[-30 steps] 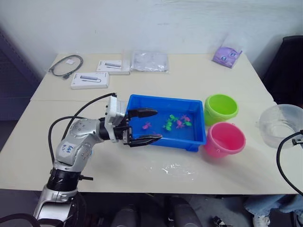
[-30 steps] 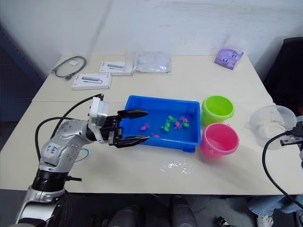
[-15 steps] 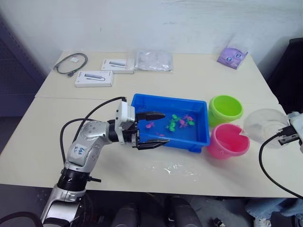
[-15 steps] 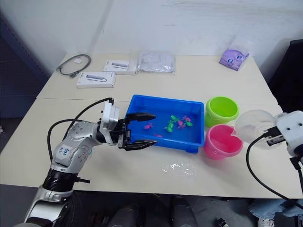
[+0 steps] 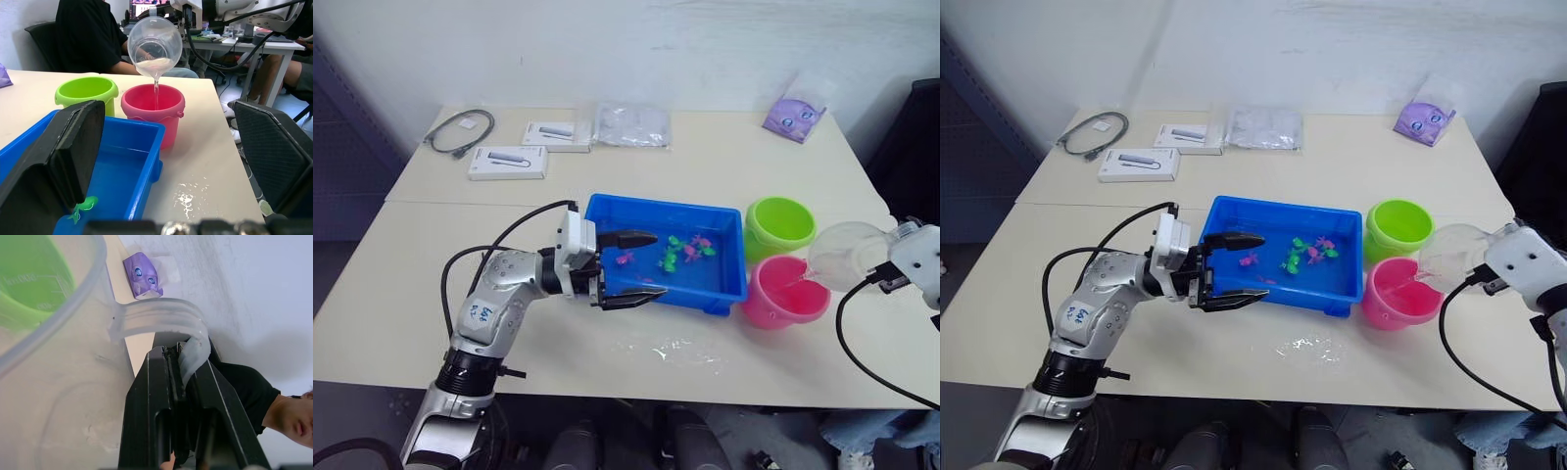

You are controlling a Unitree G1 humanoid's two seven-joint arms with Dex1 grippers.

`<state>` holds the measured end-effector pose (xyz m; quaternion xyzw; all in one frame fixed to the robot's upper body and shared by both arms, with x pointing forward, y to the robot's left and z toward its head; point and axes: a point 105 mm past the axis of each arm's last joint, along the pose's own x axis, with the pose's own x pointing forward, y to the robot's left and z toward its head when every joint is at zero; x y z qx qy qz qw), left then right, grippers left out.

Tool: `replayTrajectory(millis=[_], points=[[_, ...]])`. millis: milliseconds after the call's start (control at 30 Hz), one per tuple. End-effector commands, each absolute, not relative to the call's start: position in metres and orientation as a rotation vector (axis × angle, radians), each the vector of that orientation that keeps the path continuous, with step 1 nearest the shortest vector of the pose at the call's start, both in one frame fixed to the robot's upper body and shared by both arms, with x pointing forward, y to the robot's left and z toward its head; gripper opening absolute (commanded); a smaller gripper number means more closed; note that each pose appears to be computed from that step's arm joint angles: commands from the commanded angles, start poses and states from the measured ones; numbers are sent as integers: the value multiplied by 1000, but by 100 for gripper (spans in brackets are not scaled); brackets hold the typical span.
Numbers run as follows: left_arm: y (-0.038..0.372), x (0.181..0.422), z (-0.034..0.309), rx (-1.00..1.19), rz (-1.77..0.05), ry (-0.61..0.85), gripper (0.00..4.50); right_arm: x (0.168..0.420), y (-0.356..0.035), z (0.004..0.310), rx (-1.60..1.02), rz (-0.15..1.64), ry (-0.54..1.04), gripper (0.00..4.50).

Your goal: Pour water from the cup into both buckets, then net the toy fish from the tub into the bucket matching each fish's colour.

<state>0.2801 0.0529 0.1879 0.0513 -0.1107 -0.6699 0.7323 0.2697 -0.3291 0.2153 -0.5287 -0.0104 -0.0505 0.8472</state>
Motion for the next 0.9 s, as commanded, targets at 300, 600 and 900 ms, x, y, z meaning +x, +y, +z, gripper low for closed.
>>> replayTrajectory(millis=[300, 600, 900], points=[[48, 275, 197, 135, -1479, -305, 450, 273, -332, 229, -1260, -151, -109, 6], [46, 275, 198, 133, -1480, -310, 450, 275, -330, 232, -1343, -162, -152, 6], [46, 275, 200, 134, -1476, -319, 450, 276, -331, 230, -1349, -168, -157, 6]])
